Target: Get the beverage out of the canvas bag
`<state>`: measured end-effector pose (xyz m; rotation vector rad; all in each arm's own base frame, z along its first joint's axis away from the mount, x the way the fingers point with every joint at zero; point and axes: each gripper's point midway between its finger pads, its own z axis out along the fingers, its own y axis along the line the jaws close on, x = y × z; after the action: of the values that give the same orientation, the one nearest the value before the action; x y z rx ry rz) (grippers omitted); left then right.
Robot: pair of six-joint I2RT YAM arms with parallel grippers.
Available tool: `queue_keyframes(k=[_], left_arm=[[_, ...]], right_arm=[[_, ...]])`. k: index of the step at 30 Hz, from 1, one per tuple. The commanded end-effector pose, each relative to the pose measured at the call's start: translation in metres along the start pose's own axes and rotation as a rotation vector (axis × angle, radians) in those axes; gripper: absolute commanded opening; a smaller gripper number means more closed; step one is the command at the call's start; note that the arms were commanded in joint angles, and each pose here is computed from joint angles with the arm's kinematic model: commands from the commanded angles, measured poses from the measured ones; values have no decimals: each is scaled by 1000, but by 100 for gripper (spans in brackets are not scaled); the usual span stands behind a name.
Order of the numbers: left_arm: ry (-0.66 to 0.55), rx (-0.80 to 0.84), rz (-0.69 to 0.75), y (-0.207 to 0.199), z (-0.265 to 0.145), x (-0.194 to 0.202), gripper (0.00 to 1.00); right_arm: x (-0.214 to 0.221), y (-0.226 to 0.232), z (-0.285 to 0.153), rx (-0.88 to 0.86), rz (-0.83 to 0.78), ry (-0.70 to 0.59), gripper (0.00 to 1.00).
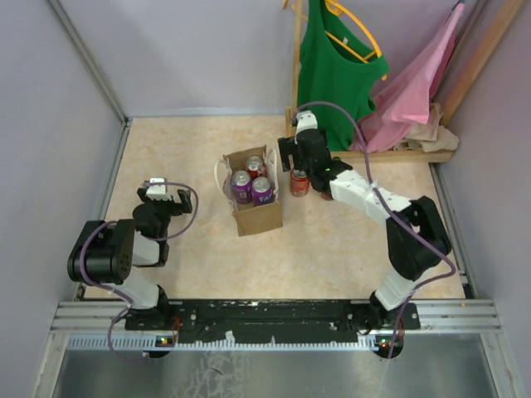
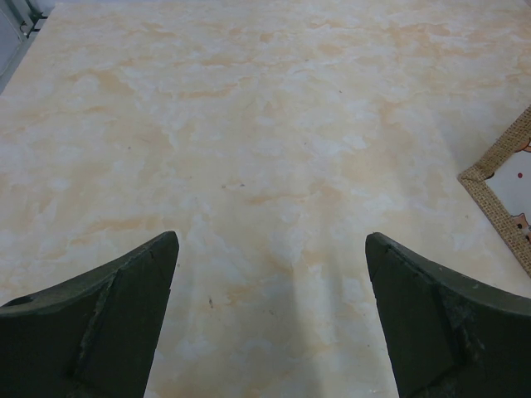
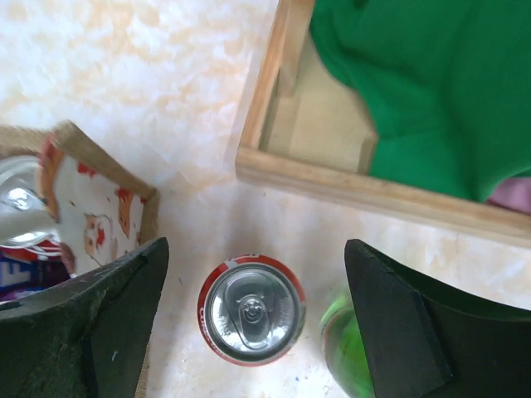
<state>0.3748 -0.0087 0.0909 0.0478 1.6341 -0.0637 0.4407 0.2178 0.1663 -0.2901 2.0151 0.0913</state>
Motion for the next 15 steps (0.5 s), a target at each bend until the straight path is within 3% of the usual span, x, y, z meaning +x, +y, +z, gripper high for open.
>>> queue_keyframes(k=[1,5,9,15], left_arm=[[-18,10,7,-1,3,-5,100],[-18,10,7,-1,3,-5,100],[-18,9,6,-1,3,-5,100],[-19,11,6,-1,3,-5,100]], right_arm=[[-110,-13,-63,38,64,-293,87],[-145,2,-116,50,20,-430,86],[-166,41,-158,-98,-12,-508,84],[-162,95,-177,-355,-75,-451,80]])
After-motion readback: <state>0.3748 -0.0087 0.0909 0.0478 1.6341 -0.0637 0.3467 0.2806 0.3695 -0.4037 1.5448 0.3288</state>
